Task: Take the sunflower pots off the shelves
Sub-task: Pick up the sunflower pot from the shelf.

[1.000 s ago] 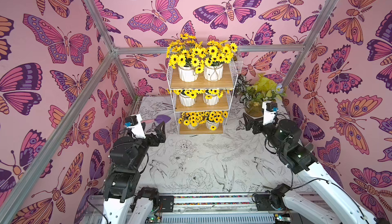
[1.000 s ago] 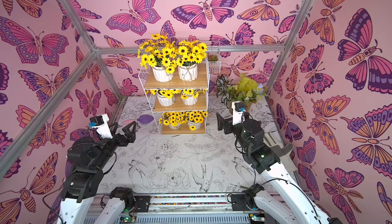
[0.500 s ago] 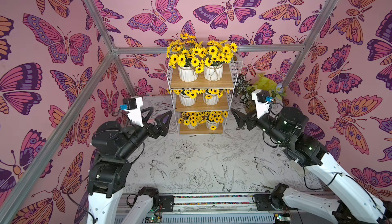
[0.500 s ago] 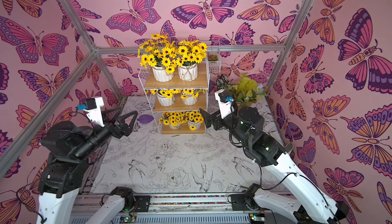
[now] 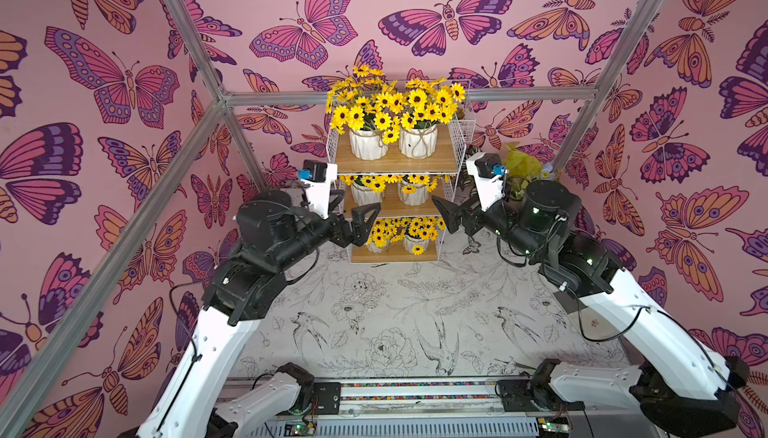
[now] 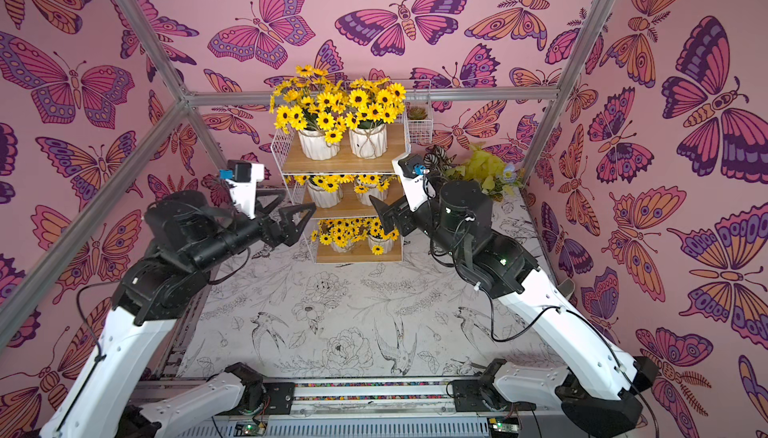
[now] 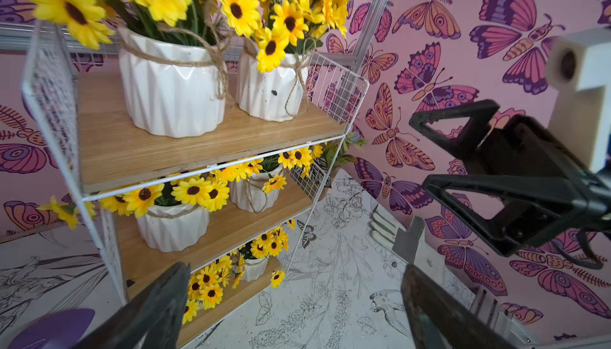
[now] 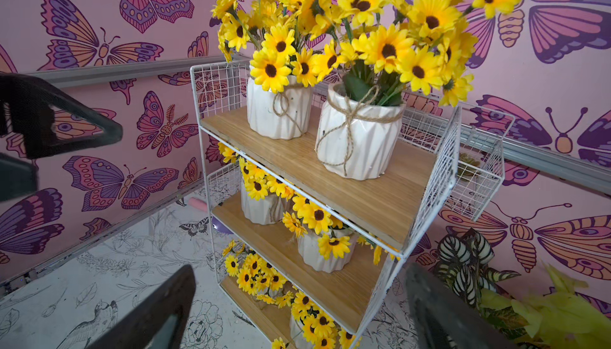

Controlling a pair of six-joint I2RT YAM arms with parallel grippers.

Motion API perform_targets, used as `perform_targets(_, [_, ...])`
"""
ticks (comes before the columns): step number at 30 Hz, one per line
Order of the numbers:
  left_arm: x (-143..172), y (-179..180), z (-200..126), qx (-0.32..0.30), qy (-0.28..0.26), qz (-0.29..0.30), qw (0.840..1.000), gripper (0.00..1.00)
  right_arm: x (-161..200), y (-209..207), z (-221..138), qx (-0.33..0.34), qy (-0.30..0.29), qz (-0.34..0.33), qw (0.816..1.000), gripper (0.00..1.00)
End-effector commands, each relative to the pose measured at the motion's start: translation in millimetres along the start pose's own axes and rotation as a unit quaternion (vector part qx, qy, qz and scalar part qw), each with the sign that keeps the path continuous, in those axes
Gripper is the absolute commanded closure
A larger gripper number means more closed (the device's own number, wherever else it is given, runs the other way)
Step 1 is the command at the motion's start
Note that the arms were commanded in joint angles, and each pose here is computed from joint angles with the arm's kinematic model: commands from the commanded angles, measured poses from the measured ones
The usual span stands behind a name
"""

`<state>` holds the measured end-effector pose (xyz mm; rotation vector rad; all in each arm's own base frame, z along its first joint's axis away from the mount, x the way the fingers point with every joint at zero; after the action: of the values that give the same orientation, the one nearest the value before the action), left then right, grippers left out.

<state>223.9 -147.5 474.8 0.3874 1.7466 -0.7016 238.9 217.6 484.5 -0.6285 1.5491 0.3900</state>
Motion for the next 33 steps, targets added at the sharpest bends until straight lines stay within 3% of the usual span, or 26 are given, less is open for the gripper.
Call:
perform_targets(1, [-13.2,2.5,10.6,-0.043,-0.011,0.032,0.998,0.00,-5.7,-1.7,1.0,0.011,0.011,-0.014,1.000,0.01])
perform_targets(11, [-40.9,16.4,44.6,-0.125,-0.052,0.060,0.989,0.00,-7.0,-6.7,7.4,0.036,0.027,-0.024,0.999,0.01])
perform_targets(15, [-36.7,24.8,74.8,-0.143,-0.037,0.067,0.987,0.00,-7.5,-5.6,7.0,0.032,0.025,-0.019,0.999,0.01])
perform_targets(23, [-41.5,39.4,93.6,-0.196,-0.066,0.071,0.976,0.00,-8.2,-7.5,2.0,0.035,0.026,-0.017,0.999,0.01])
perform_targets(33, [-39.5,50.0,119.5,-0.219,-0.087,0.077,0.969,0.00,-6.3,-7.2,0.1,0.033,0.028,-0.009,0.999,0.01])
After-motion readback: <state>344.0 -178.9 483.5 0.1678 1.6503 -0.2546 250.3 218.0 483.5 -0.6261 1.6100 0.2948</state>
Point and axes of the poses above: each gripper's point midway between its finger pads, its own z axis out along the fingers, its own y axis along the line the jaws close on, x = y × z, the point moved 6 cm from there along -z, back along the fingers, and after that the axes turned 2 degrees about -z, right-handed, at the moved point
